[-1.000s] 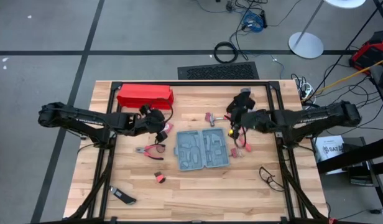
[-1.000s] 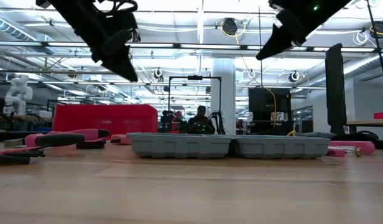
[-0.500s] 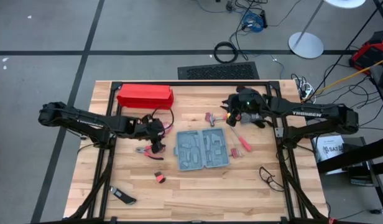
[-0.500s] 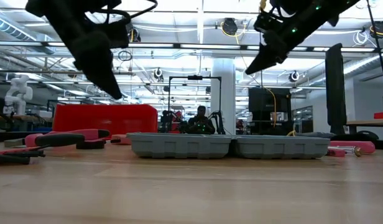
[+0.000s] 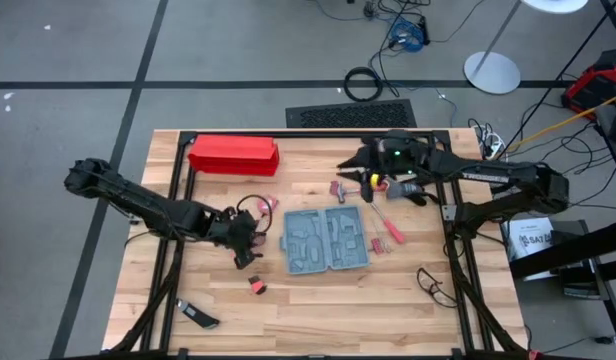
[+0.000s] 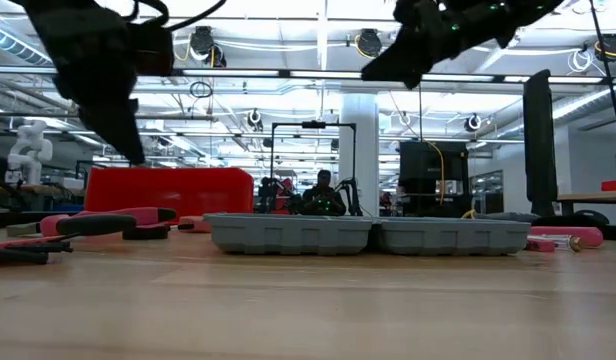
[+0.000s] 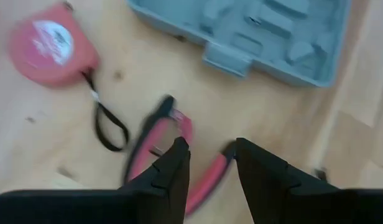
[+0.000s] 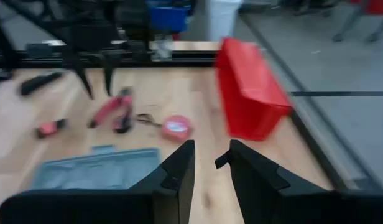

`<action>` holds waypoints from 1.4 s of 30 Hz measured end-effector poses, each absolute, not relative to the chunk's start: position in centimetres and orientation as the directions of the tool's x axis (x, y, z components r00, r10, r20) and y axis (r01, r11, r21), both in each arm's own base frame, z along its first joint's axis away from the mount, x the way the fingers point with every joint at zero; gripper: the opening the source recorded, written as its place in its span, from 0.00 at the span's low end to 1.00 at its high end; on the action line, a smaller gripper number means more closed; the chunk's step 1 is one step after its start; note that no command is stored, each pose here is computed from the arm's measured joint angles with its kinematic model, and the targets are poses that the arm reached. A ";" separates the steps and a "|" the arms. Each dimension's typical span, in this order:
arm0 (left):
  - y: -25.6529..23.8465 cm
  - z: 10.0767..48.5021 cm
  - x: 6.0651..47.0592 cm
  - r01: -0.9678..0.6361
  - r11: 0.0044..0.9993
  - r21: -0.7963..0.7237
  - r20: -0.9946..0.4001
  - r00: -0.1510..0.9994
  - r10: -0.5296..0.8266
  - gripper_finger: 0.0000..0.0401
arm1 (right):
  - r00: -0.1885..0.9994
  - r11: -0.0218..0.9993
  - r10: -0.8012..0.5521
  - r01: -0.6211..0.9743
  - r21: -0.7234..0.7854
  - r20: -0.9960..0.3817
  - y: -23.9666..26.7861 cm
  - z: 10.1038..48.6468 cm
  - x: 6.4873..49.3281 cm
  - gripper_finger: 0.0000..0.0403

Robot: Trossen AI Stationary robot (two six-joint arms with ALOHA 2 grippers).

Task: Prefit tool cases
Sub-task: Put the orange hammer into the gray pre-fit tool case

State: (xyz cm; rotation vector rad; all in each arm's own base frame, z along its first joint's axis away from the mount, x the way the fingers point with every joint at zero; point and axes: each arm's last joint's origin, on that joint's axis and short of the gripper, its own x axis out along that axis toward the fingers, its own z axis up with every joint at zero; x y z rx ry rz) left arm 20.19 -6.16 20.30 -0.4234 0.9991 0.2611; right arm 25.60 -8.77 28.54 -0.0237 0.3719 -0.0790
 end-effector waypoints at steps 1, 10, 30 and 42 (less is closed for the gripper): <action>-6.5 20.3 20.1 -0.399 0.886 -0.237 -0.856 0.516 0.004 0.34 | 0.925 0.999 -0.053 0.046 -0.028 -0.375 -8.7 28.2 26.4 0.23; -8.2 19.6 17.9 -0.491 0.846 -0.208 -0.927 0.375 -0.011 0.30 | 0.831 0.989 0.048 -0.117 -0.090 -0.554 -8.8 25.5 34.6 0.23; -9.3 19.9 17.8 -0.492 0.848 -0.197 -0.878 0.473 0.070 0.26 | 0.580 0.972 -0.128 -0.086 -0.217 -0.804 -8.8 23.1 35.0 0.23; -9.7 17.7 19.2 -0.530 0.844 -0.087 -0.883 0.433 0.181 0.52 | 0.343 0.983 -0.165 0.135 -0.126 -0.925 -14.0 25.6 27.6 0.23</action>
